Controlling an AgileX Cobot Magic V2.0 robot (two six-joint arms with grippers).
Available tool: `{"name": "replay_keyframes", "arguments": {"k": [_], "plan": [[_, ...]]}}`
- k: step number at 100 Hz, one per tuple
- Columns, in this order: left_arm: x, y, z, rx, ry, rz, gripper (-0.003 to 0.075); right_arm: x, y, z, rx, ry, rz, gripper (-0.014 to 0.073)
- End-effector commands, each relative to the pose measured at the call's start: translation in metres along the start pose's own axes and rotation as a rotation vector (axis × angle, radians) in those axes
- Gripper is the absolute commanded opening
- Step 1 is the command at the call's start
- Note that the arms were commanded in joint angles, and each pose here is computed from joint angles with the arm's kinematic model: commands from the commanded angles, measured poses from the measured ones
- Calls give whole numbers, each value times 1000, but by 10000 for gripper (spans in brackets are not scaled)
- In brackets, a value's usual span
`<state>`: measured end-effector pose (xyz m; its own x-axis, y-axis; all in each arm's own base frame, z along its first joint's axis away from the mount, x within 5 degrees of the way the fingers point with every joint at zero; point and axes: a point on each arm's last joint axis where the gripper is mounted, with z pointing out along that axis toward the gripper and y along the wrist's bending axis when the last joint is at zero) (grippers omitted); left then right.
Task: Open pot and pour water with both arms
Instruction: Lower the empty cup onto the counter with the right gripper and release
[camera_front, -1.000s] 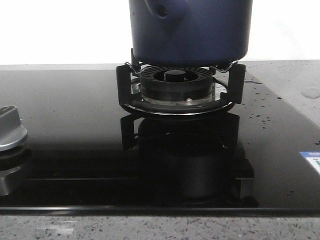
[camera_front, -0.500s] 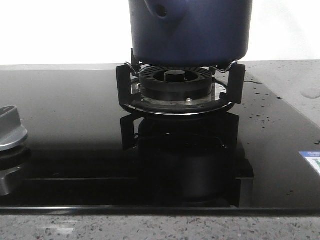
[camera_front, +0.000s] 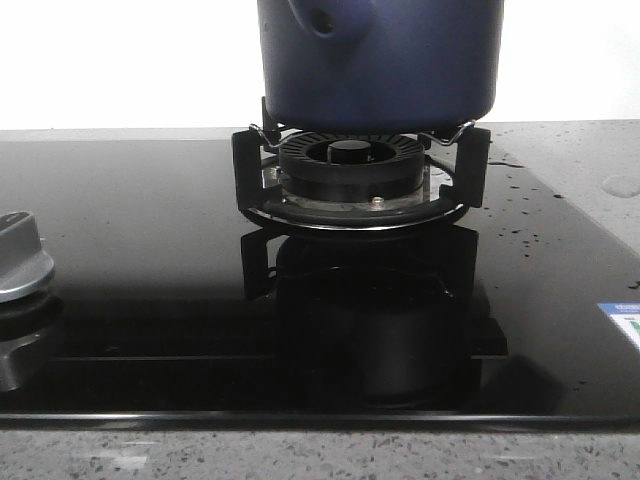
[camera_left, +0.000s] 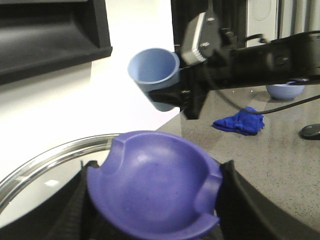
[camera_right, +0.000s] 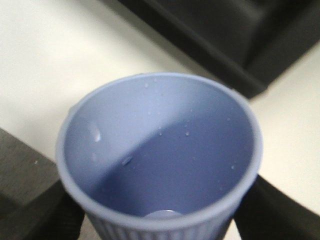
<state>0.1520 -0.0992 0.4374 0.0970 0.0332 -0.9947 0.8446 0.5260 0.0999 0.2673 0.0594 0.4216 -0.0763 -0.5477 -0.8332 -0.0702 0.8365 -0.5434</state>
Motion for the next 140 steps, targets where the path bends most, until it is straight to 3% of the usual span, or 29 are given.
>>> {"name": "replay_keyframes", "arguments": {"k": [1,36,60,77,94,101,140], "plan": [[-14,0,2,5,-84,-60,179,10,-15,-23,17,-42,108,258],[-7,1,13,44,-66,-92,179,133,13,-45,-149,-2,417,258],[-8,1,13,44,-68,-93,179,173,26,-41,-167,103,517,261],[-8,1,13,44,-68,-93,179,175,28,-39,-177,110,522,287],[-8,1,13,46,-67,-93,179,172,29,-39,-193,86,525,591],[-8,1,13,46,-67,-93,179,170,28,-41,-188,76,534,670],[0,10,51,86,-72,-85,179,119,9,-102,-81,-212,468,656]]}}
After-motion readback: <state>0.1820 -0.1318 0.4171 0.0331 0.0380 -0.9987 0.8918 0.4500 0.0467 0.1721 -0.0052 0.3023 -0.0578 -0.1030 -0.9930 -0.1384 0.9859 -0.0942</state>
